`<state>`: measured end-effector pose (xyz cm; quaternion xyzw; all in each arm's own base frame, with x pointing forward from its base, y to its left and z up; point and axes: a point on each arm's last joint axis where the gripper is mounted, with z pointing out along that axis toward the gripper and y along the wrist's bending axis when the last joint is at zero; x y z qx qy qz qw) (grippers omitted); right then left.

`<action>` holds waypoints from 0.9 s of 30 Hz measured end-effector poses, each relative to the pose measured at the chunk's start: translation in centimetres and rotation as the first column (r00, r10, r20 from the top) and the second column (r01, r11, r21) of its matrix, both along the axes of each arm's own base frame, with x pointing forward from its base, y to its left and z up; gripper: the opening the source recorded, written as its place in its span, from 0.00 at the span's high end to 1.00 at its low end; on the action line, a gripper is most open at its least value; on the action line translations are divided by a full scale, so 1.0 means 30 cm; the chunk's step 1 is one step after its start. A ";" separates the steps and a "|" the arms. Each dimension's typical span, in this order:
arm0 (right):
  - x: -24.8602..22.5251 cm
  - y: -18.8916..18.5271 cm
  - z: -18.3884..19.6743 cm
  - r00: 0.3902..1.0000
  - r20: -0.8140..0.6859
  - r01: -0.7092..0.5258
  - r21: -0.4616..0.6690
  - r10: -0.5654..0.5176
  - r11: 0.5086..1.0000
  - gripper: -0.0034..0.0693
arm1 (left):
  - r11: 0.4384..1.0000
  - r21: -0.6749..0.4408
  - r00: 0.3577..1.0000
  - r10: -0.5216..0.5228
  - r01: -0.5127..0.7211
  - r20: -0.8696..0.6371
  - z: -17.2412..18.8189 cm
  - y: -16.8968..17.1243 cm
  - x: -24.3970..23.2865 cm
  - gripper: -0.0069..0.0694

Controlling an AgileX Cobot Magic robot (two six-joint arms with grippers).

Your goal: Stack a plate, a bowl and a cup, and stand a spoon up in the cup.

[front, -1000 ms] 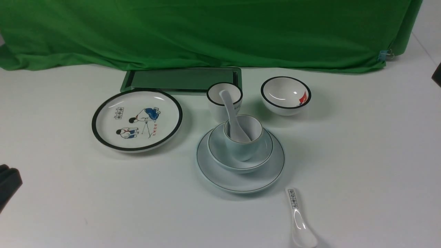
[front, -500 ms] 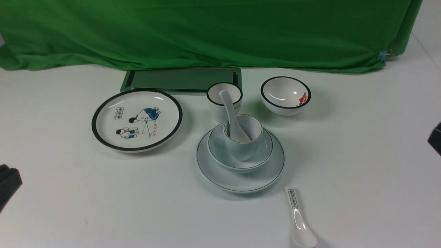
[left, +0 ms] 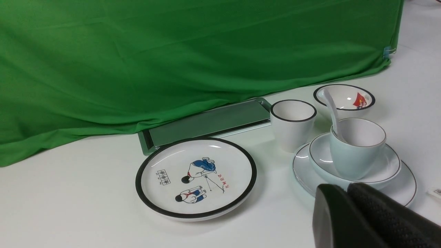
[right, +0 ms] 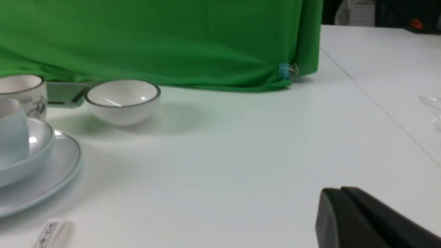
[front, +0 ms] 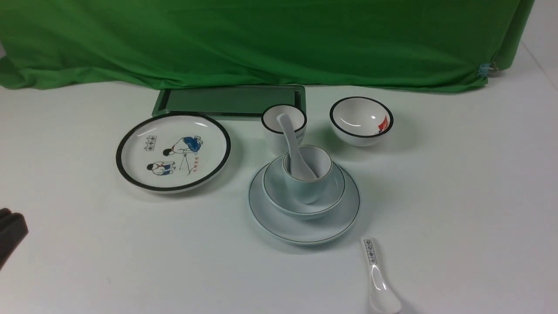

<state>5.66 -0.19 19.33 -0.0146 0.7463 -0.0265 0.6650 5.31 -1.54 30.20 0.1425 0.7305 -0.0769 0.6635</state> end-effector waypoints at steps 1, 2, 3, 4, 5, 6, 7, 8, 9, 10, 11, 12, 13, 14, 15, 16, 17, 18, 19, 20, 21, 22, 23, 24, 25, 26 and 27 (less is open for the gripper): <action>-0.001 -0.001 -0.007 1.000 -0.022 0.003 0.000 -0.003 1.000 0.94 | 1.000 0.000 1.000 0.000 0.000 0.000 0.000 0.000 0.000 0.92; -0.003 -0.002 -0.014 0.999 -0.044 0.006 0.001 -0.006 1.000 0.94 | 1.000 0.000 1.000 0.000 0.000 0.000 0.000 0.000 0.000 0.92; -0.005 -0.003 -0.022 0.997 -0.071 0.009 0.000 -0.009 1.000 0.94 | 1.000 0.000 1.000 0.000 0.000 0.000 0.000 0.000 0.000 0.92; -0.006 -0.003 -0.027 0.996 -0.088 0.011 0.000 -0.011 1.000 0.94 | 1.000 0.000 1.000 0.000 0.000 0.000 0.000 0.000 0.000 0.92; -0.006 -0.004 -0.031 0.995 -0.098 0.013 0.000 -0.012 1.000 0.94 | 1.000 0.000 1.000 0.000 0.000 0.000 0.000 0.000 0.000 0.92; -0.007 -0.004 -0.033 0.994 -0.106 0.013 -0.001 -0.013 1.000 0.94 | 1.000 0.000 1.000 0.000 0.000 0.000 0.000 0.000 0.000 0.92; -0.007 -0.004 -0.035 0.994 -0.110 0.014 -0.001 -0.014 1.000 0.94 | 1.000 0.000 1.000 0.000 0.000 0.000 0.000 0.000 0.000 0.92; -0.007 -0.004 -0.035 0.994 -0.112 0.014 -0.001 -0.014 1.000 0.94 | 1.000 0.000 1.000 0.000 0.000 0.000 0.000 0.000 0.000 0.92; -0.007 -0.004 -0.035 0.994 -0.112 0.014 -0.001 -0.014 1.000 0.94 | 1.000 0.000 1.000 0.000 0.000 0.000 0.000 0.000 0.000 0.92; -0.007 -0.004 -0.035 0.994 -0.112 0.014 -0.001 -0.014 1.000 0.94 | 1.000 0.000 1.000 0.000 0.000 0.000 0.000 0.000 0.000 0.92; -0.007 -0.004 -0.035 0.994 -0.112 0.014 -0.001 -0.014 1.000 0.93 | 1.000 0.005 1.000 -0.001 0.001 0.002 0.000 0.000 0.000 0.92; -0.007 -0.004 -0.035 0.994 -0.112 0.014 -0.001 -0.014 1.000 0.93 | 1.000 0.006 1.000 -0.001 0.001 0.002 0.000 0.000 0.000 0.92; -0.007 -0.004 -0.035 0.994 -0.112 0.014 -0.001 -0.014 1.000 0.93 | 1.000 0.007 1.000 -0.001 0.001 0.002 0.000 0.000 0.000 0.92; -0.007 -0.004 -0.035 0.994 -0.112 0.014 -0.001 -0.014 1.000 0.93 | 1.000 0.007 1.000 -0.001 0.001 0.002 0.000 0.000 0.000 0.92; -0.007 -0.004 -0.035 0.994 -0.112 0.014 -0.001 -0.014 1.000 0.93 | 1.000 0.008 1.000 -0.001 0.001 0.002 0.000 0.000 0.000 0.92; -0.007 -0.004 -0.035 0.994 -0.112 0.014 -0.001 -0.014 1.000 0.93 | 1.000 0.008 1.000 -0.001 0.001 0.003 0.000 0.000 0.000 0.92; -0.007 -0.004 -0.035 0.994 -0.112 0.014 -0.001 -0.014 1.000 0.93 | 1.000 0.008 1.000 -0.001 0.001 0.003 0.000 0.000 0.000 0.92; -0.007 -0.004 -0.035 0.994 -0.112 0.014 -0.001 -0.014 1.000 0.92 | 1.000 0.008 1.000 -0.001 0.001 0.003 0.000 0.000 0.000 0.92; -0.007 -0.004 -0.035 0.994 -0.112 0.014 -0.002 -0.014 1.000 0.91 | 1.000 0.009 1.000 -0.001 0.001 0.003 0.000 0.000 0.000 0.92; -0.007 -0.004 -0.035 0.994 -0.112 0.014 -0.002 -0.014 1.000 0.91 | 1.000 0.009 1.000 -0.001 0.001 0.003 0.000 0.000 0.000 0.92; -0.007 -0.004 -0.035 0.994 -0.112 0.014 -0.002 -0.014 1.000 0.91 | 1.000 0.009 1.000 -0.001 0.001 0.003 0.000 0.000 0.000 0.92; -0.007 -0.004 -0.035 0.994 -0.112 0.014 -0.002 -0.014 1.000 0.90 | 1.000 0.009 1.000 -0.001 0.001 0.003 0.000 0.000 0.000 0.92; -0.007 -0.004 -0.035 0.994 -0.112 0.014 -0.002 -0.014 1.000 0.90 | 1.000 0.009 1.000 -0.001 0.001 0.003 0.000 0.000 0.000 0.92; -0.007 -0.004 -0.035 0.994 -0.112 0.014 -0.002 -0.014 1.000 0.89 | 1.000 0.009 1.000 -0.001 0.001 0.003 0.000 0.000 0.000 0.92; -0.007 -0.004 -0.035 0.994 -0.112 0.014 -0.002 -0.014 1.000 0.88 | 1.000 0.010 1.000 -0.001 0.001 0.003 0.000 0.000 0.000 0.92; -0.007 -0.004 -0.035 0.994 -0.112 0.014 -0.002 -0.014 1.000 0.88 | 1.000 0.011 1.000 -0.001 0.001 0.004 0.000 0.000 0.000 0.92; -0.007 -0.004 -0.035 0.994 -0.112 0.014 -0.002 -0.014 1.000 0.88 | 1.000 0.011 1.000 -0.001 0.001 0.004 0.000 0.000 0.000 0.92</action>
